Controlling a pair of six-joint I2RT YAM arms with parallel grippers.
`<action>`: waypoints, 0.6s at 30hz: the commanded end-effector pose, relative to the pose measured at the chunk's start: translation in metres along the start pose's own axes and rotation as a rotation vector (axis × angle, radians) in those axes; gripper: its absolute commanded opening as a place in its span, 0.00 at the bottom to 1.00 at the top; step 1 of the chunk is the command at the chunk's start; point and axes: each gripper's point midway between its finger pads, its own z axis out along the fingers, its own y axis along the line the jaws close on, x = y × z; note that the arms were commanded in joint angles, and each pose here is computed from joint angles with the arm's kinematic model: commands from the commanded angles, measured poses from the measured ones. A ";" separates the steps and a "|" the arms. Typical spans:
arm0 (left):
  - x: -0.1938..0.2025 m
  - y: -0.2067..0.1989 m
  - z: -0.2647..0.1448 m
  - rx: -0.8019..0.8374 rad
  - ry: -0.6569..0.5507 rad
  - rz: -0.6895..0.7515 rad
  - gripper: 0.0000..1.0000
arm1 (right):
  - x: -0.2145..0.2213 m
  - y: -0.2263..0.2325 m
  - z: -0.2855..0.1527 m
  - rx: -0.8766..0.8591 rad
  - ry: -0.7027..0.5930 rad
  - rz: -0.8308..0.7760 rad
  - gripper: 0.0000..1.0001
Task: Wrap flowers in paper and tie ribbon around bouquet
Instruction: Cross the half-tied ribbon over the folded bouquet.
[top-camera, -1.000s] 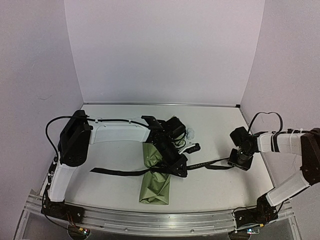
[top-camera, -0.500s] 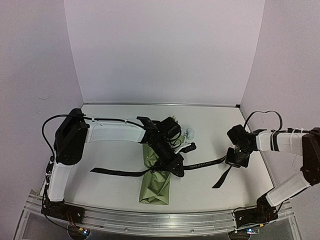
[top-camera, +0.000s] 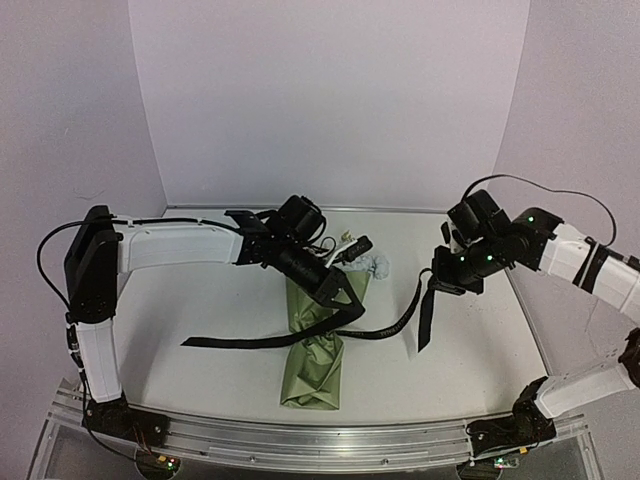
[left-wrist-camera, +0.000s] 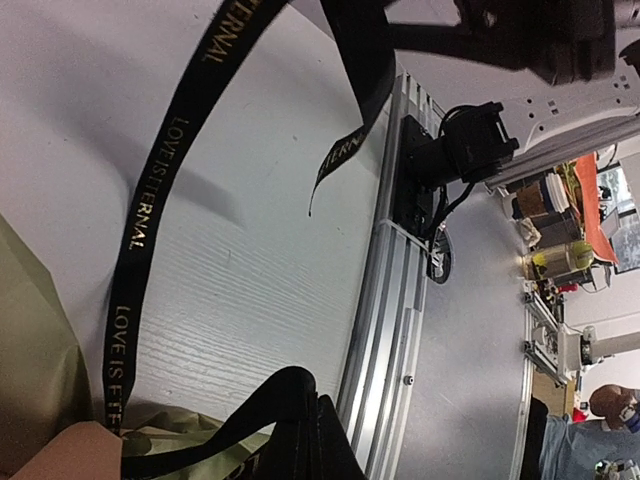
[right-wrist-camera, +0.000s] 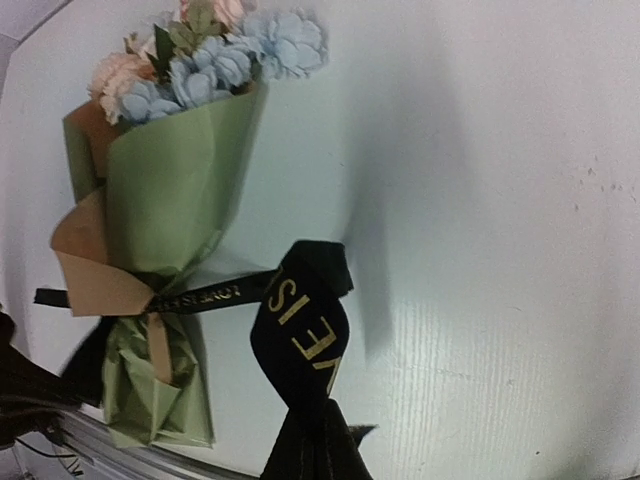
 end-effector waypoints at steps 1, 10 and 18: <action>0.000 -0.030 0.012 0.105 0.006 0.090 0.00 | -0.034 0.043 -0.022 -0.122 -0.003 0.036 0.00; 0.006 -0.009 0.041 0.090 0.026 0.063 0.00 | -0.071 0.078 -0.016 -0.238 0.015 0.225 0.00; -0.011 0.006 0.061 0.080 -0.016 0.022 0.08 | -0.077 0.075 -0.015 -0.225 -0.026 0.243 0.00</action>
